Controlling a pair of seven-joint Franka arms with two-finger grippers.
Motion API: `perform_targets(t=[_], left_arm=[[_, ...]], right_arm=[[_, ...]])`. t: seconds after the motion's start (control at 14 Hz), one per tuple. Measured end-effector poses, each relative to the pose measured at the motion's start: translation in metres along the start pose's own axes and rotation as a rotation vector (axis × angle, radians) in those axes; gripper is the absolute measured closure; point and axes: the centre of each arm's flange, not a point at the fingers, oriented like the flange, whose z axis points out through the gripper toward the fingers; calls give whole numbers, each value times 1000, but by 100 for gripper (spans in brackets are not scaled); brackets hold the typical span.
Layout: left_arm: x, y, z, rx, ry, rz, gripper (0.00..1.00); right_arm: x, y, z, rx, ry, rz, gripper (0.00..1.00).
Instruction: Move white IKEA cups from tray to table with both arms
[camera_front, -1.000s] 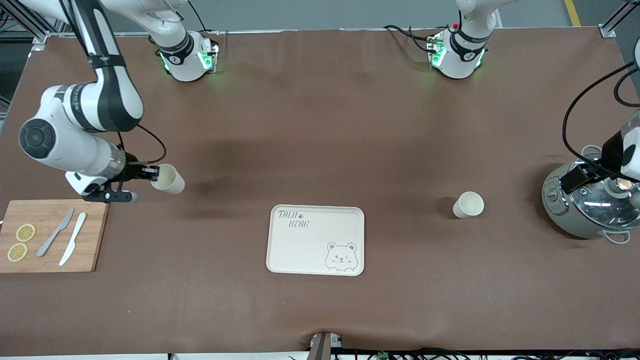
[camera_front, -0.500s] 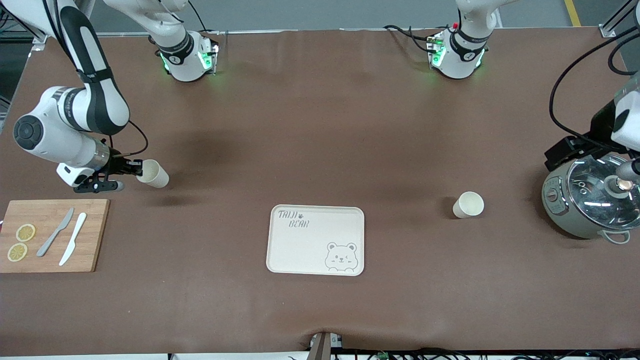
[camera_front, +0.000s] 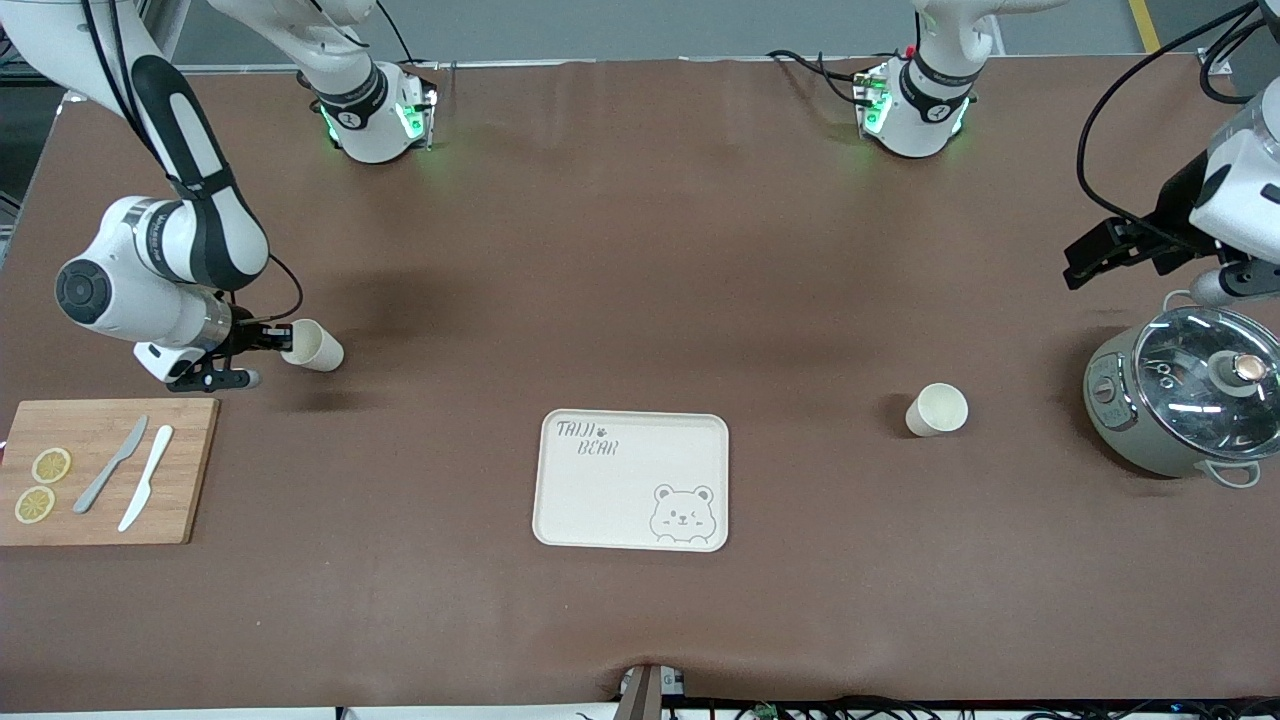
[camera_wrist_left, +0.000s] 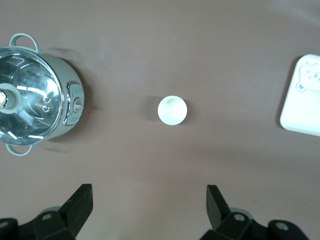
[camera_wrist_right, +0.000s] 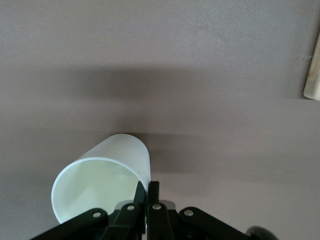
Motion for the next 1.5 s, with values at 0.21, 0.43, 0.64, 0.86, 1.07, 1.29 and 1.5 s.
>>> perform_targets(t=[0.21,0.43,0.64,0.86,1.07,1.29,1.5], left_arm=[[-17,-12,-7,0,5,-2,0],[-21,-17,-5,2,0,-5,0],[-21,-17,-2,3,-5,4,0],[-20,-17,-1,3,-6,7,0],[-18,-17,3,3,-12,8,0],[-14,-16,7,4,-16,10,0],[-10,-16,12,4,-20,11,0]], right_arm=[[0,1,0,0,1,2,93],[8,3,-14,7,-18,1,63],[38,-8,-87,17,-37,-32,32],[67,-26,-188,-5,62,-73,1],[69,-49,-286,-16,98,-113,0],[53,-55,-337,-16,105,-87,0],[19,-59,-370,-19,131,-81,0]])
